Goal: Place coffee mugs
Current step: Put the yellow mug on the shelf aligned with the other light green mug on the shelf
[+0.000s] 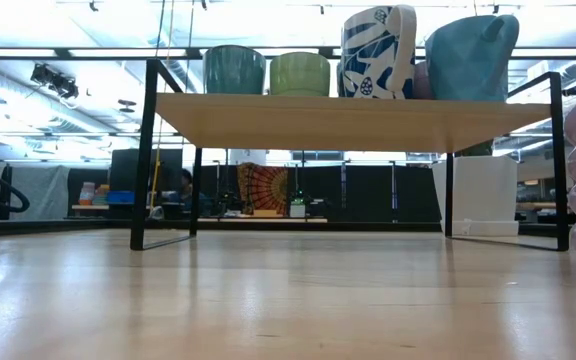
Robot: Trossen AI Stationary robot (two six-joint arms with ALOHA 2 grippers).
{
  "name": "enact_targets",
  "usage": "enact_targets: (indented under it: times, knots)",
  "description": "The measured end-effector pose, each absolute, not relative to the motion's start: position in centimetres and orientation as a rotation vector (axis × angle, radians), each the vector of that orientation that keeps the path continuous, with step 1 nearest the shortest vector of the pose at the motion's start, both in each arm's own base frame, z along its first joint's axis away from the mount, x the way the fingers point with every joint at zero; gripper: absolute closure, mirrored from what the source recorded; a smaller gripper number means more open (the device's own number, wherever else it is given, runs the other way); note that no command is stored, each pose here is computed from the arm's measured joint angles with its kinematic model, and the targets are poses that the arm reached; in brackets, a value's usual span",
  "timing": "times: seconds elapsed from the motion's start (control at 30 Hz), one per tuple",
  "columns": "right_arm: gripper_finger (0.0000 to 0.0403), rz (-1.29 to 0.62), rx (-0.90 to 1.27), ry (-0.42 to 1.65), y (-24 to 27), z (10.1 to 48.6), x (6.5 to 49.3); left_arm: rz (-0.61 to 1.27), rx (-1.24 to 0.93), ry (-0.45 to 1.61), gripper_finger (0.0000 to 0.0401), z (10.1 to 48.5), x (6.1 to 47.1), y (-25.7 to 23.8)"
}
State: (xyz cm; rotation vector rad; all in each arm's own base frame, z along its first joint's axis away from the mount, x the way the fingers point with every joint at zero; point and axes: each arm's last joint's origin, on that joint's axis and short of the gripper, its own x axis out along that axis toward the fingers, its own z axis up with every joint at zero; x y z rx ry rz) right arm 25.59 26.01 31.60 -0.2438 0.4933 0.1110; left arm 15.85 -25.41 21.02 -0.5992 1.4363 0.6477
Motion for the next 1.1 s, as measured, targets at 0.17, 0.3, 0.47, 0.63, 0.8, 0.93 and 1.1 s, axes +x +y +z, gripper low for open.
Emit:
enact_targets:
  times: [0.17,0.3,0.47,0.63,0.8,0.93,1.1]
  knots:
    - [0.0286,0.111,-0.244,0.493,26.0,31.6,25.6,0.606,-0.522,1.455,0.0284,20.4,16.2,-25.5]
    - [0.0286,0.112,-0.244,0.494,26.0,31.6,25.6,0.548,-0.469,1.452,0.0332,20.4,16.3,-25.5]
    - [0.0286,0.112,-0.243,0.494,26.0,31.6,25.6,0.466,-0.394,1.462,0.0377,20.7,16.9,-25.3]
    - [0.0286,0.112,-0.243,0.494,26.0,31.6,25.6,0.281,-0.299,1.441,0.0377,23.3,19.3,-25.1]
    - [0.0286,0.109,-0.242,0.491,26.0,31.6,25.6,0.031,-0.153,1.338,0.0375,27.1,23.0,-24.2]
    - [0.0286,0.085,-0.263,0.482,25.9,31.7,25.7,-0.117,-0.050,1.230,0.0374,30.0,25.8,-22.7]
    - [0.0286,0.063,-0.295,0.475,25.6,31.7,25.9,-0.336,0.141,1.038,0.0374,33.2,28.6,-21.3]
